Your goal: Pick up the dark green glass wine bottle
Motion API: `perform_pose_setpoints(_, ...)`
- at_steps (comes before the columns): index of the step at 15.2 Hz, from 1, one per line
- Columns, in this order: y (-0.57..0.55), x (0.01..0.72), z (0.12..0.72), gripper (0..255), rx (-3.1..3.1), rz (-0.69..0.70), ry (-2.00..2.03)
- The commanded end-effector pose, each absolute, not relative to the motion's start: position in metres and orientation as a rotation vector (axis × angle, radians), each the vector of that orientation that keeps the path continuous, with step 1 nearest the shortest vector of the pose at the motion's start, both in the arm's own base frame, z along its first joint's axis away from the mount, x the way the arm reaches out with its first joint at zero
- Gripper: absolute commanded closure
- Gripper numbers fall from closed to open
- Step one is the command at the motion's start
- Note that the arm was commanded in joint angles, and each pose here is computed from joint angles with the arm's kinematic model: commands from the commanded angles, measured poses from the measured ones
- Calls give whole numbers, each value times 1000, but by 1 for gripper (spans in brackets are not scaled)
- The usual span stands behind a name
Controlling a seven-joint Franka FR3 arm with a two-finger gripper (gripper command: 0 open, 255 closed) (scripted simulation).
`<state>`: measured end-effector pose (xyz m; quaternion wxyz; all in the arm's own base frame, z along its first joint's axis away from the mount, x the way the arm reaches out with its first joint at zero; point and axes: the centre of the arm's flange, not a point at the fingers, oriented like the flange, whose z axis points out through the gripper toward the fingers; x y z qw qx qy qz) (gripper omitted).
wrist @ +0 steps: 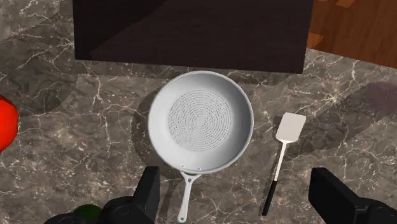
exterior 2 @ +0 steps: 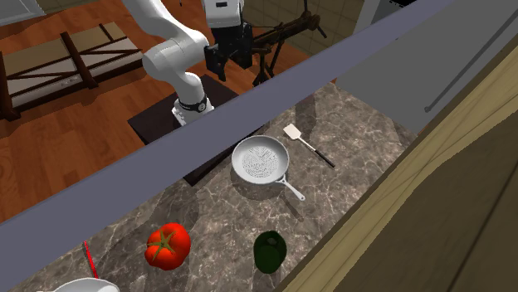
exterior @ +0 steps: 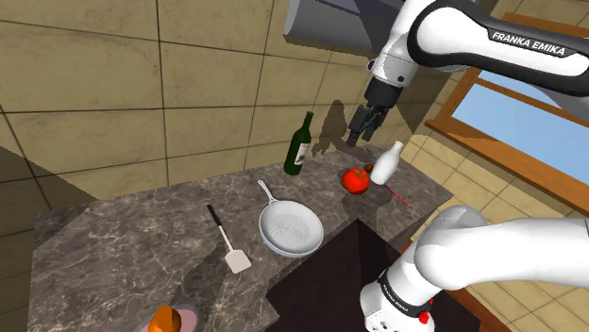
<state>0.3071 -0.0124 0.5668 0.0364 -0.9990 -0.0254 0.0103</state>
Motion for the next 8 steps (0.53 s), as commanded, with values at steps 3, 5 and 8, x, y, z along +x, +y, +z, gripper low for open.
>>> perform_pose_setpoints(3, -26, 327, 559, 0, -3072, 21, -72)
perform_pose_setpoints(5, -39, 347, 551, 0, -3076, 10, -67)
perform_pose_setpoints(8, -59, 377, 539, 0, -3082, -6, -58)
